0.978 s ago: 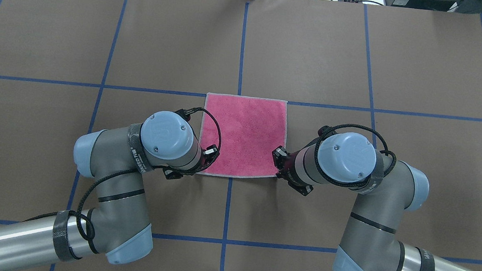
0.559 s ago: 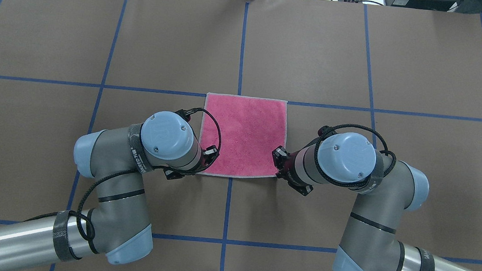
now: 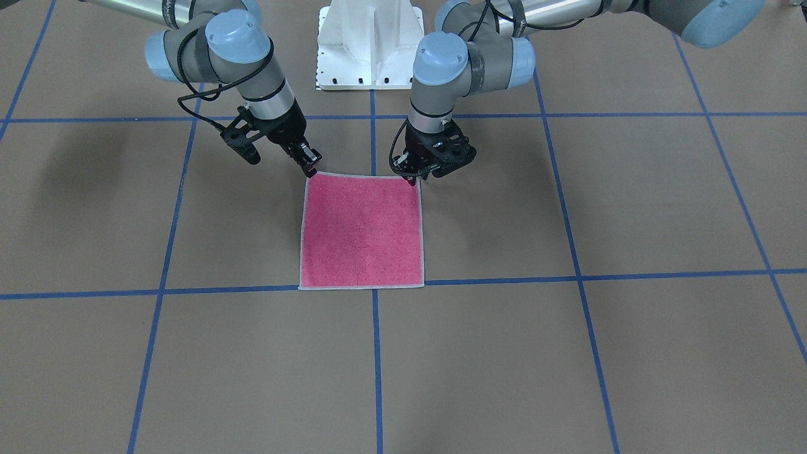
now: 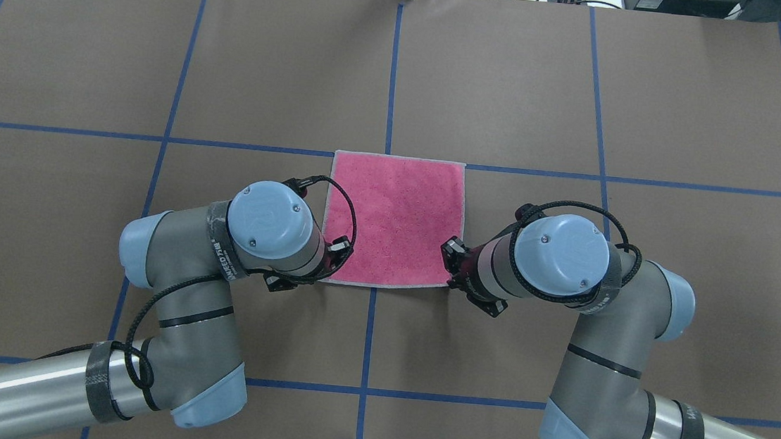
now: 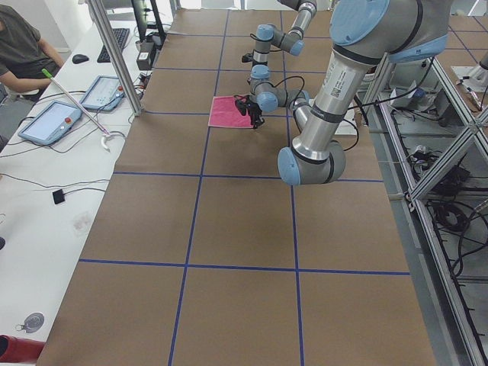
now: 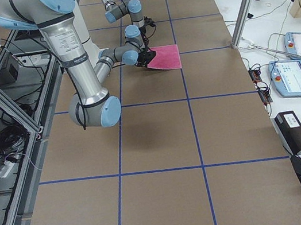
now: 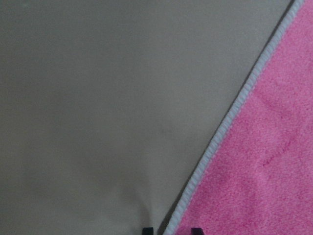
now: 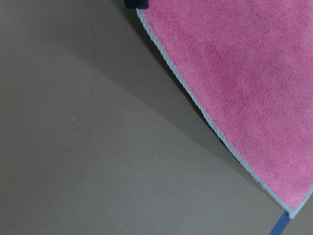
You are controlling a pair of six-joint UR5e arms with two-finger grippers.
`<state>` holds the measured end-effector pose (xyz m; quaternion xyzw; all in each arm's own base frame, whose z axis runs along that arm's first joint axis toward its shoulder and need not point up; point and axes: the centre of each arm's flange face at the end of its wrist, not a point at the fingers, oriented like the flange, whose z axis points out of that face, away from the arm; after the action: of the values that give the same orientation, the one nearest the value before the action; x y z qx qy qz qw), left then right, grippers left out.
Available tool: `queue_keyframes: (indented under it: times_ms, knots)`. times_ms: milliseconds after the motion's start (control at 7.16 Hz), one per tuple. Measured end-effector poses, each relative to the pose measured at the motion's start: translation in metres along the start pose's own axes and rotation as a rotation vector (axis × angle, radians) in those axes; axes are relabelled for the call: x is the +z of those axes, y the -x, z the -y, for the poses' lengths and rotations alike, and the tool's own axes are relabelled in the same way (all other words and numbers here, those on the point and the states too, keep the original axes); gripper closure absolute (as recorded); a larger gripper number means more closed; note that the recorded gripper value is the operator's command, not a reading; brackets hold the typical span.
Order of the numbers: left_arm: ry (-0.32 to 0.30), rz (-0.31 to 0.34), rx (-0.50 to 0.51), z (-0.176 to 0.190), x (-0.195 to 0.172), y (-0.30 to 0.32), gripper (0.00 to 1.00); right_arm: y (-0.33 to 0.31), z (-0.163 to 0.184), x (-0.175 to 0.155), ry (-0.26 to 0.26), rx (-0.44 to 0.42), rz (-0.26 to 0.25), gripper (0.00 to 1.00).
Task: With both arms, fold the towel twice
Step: 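Close both grippers on the two near corners of the towel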
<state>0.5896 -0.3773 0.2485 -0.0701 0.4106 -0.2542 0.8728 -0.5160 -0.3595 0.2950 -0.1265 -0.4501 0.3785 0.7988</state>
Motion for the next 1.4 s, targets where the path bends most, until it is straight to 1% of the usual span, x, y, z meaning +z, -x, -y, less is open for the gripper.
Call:
queue_keyframes:
  times_ms: [140,279,698,838,978,1117,1397]
  knots:
    - [0.000,0.001,-0.001,0.0001,0.0005,0.0000,0.66,-0.0001,0.0001,0.0002,0.000,0.000,-0.001,1.00]
    - [0.001,0.002,-0.001,0.0000,0.0006,0.0001,0.77,0.0002,0.0006,-0.0001,-0.001,0.001,0.000,1.00]
    - [0.003,0.001,-0.002,-0.0003,0.0003,-0.0002,0.78,0.0011,0.0013,-0.0017,-0.001,0.001,0.003,1.00]
    - [0.003,0.002,-0.002,-0.0001,0.0005,0.0000,0.75,0.0015,0.0018,-0.0024,-0.002,0.002,0.004,1.00]
    - [0.004,0.001,-0.002,-0.0004,-0.0003,-0.0001,0.65,0.0018,0.0017,-0.0028,-0.001,0.002,0.005,1.00]
    - [0.005,-0.001,-0.002,-0.0008,-0.0012,-0.0003,0.62,0.0020,0.0015,-0.0030,-0.001,0.002,0.006,1.00]
    - [0.006,0.001,-0.002,-0.0007,-0.0008,0.0000,0.62,0.0017,0.0015,-0.0029,-0.001,0.002,0.006,1.00]
